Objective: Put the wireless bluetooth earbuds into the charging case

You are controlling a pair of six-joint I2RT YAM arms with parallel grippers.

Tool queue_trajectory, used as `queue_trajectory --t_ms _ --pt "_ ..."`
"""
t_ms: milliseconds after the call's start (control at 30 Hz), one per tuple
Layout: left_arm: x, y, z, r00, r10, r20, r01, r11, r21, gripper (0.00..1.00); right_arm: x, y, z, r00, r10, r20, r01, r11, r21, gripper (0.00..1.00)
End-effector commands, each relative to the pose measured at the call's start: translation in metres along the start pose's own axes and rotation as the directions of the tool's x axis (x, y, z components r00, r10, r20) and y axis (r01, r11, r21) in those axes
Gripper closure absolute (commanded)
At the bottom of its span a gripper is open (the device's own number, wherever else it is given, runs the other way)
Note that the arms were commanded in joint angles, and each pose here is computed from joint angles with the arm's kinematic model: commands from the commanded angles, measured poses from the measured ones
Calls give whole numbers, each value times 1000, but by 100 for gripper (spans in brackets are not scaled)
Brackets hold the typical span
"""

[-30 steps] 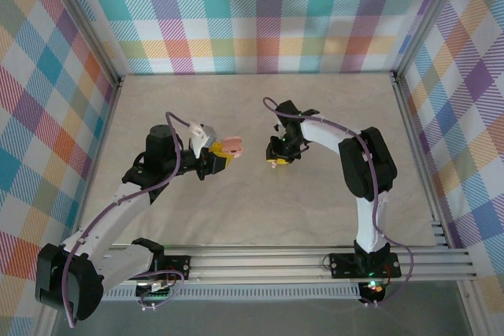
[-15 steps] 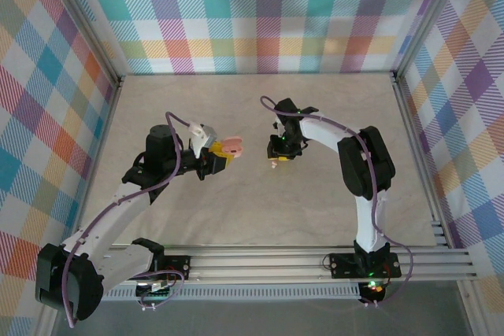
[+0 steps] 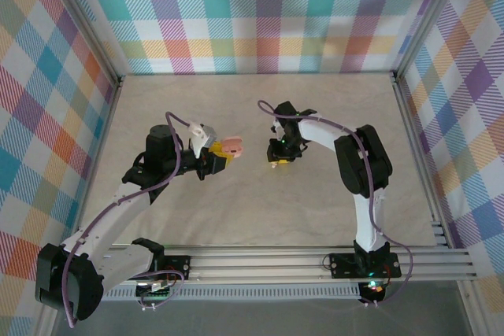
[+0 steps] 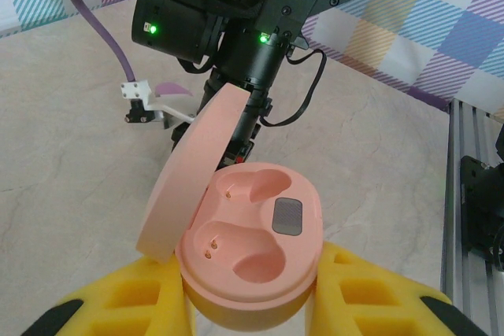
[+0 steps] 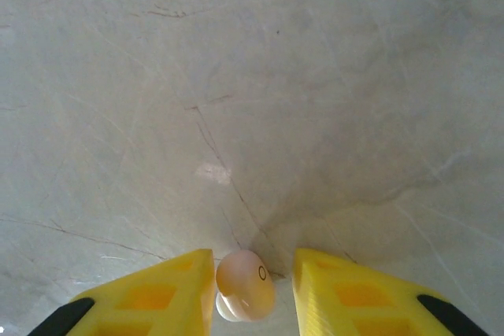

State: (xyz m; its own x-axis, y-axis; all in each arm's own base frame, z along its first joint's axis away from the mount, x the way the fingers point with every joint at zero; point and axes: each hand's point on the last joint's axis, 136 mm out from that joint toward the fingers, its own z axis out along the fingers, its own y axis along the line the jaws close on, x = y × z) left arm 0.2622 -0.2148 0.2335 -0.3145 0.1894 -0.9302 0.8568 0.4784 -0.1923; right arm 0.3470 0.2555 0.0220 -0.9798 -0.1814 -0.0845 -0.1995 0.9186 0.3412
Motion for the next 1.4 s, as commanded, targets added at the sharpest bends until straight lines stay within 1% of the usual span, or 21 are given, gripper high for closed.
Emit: queue_trajectory --t_ms 0,500,667,800,1000,1167,1267,1367 --pt "-11 -2 -6 999 15 29 -15 1000 -1 93 9 -5 9 999 -16 -37 16 1000 4 67" --pt "-11 -3 -7 1000 12 29 -12 1000 -2 93 23 -2 19 996 -46 -75 52 995 82 70" --pt "-9 -3 -7 1000 12 27 -12 1000 -5 93 22 1 12 997 -51 -57 56 995 86 76" --pt "-8 -2 -6 1000 9 27 -9 1000 -8 93 15 4 -5 998 -61 -11 62 993 98 79" --pt "-8 1 -1 999 -2 35 2 1000 2 93 8 7 -39 995 -88 54 80 987 139 79" --pt "-8 3 3 999 -7 37 7 1000 8 93 6 8 -61 992 -104 74 91 982 166 80" --pt "-5 2 6 999 -3 35 3 1000 11 93 3 12 -80 989 -111 96 93 980 175 80" --pt "-2 2 12 999 2 40 -3 1000 15 93 -1 20 -106 982 -123 146 97 980 172 80"
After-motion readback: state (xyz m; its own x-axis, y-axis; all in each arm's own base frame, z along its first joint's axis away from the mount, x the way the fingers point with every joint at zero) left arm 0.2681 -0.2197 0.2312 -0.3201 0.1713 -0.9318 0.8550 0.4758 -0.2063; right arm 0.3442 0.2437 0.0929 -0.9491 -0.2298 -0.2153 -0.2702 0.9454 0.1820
